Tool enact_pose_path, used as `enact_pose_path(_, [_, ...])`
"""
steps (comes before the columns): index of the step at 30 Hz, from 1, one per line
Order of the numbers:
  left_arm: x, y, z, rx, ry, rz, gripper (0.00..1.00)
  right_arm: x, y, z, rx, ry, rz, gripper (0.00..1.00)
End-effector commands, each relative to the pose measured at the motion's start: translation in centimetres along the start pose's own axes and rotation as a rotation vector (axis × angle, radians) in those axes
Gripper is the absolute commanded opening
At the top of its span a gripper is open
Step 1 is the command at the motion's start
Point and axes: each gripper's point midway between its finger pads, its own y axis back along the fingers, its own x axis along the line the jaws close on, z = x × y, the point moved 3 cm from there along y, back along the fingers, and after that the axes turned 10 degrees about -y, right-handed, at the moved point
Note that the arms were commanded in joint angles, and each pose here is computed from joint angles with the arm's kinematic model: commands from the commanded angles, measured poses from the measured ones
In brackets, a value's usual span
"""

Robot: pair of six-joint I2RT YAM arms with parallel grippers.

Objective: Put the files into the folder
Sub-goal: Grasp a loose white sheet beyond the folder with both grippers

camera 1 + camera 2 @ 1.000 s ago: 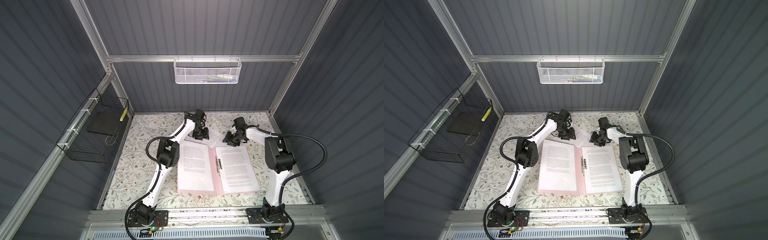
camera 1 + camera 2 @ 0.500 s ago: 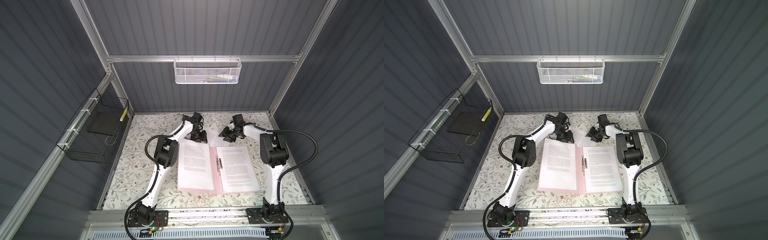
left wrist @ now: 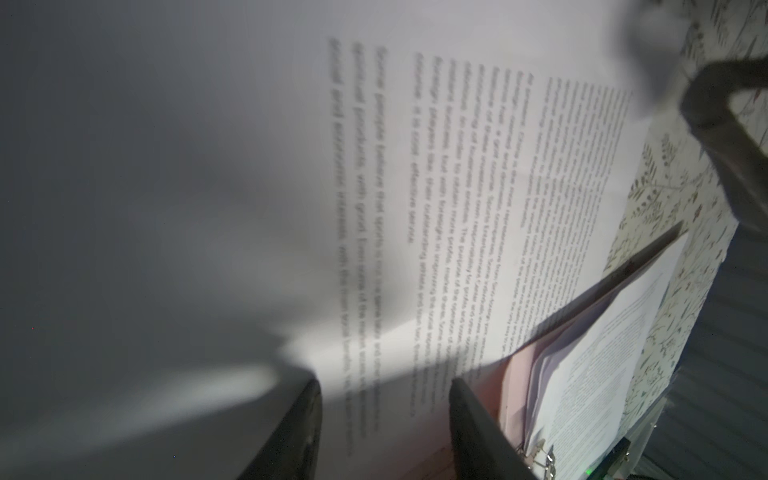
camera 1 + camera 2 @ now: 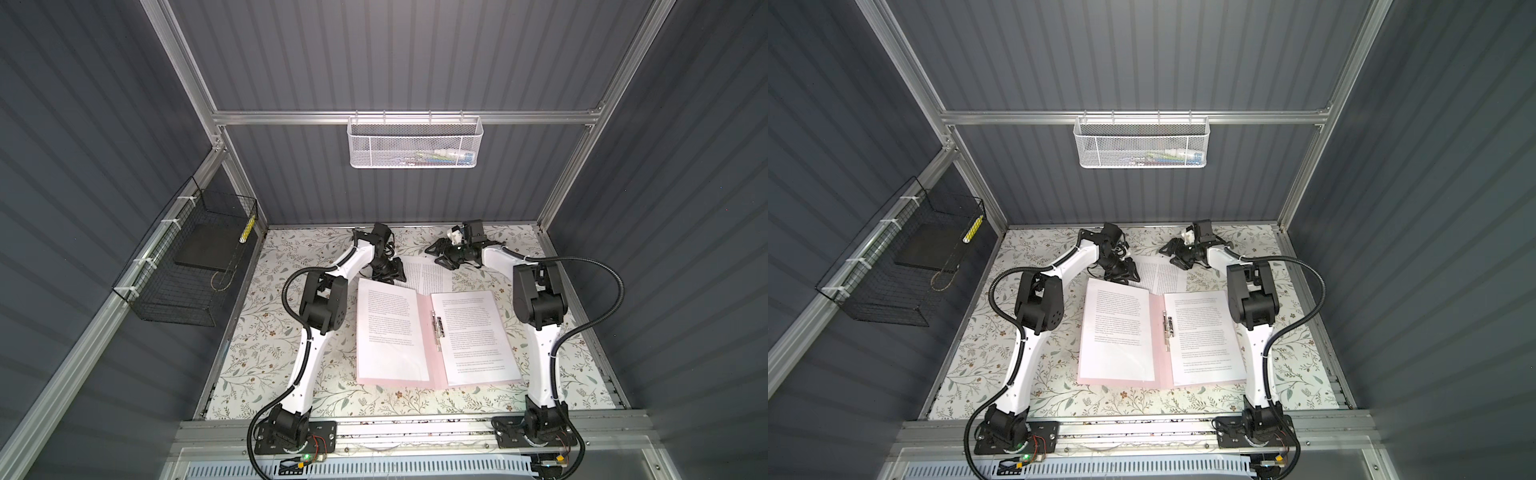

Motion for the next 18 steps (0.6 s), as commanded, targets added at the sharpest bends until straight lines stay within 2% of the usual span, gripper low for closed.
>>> enact_pose_path(1, [2.4,-1.1,0.1,0.01,0.08,0.007,0.51,1.9,3.6,-0.1,-0.015,0.042,-0.072,0.69])
enact_pose_path(3, [3.2,-1.6,0.5,0.004,0.106,0.007,0.5,0.1,4.2,-1.4,0.012,0.017,-0.118,0.72])
enact_pose_path(6, [3.8,-2.4,1.2,-0.008,0.127,-0.005,0.5,-1.6,4.7,-3.2,0.023,0.065,-0.174,0.72])
enact_pose_path(10, [4.4,-3.5,1.5,0.004,0.143,-0.016,0.5,-3.8,4.5,-5.0,0.065,0.049,-0.206,0.71])
enact_pose_path(18, [4.1,-3.2,0.9,0.003,0.131,-0.031,0.5,-6.4,2.7,-6.1,0.095,0.027,-0.277,0.7])
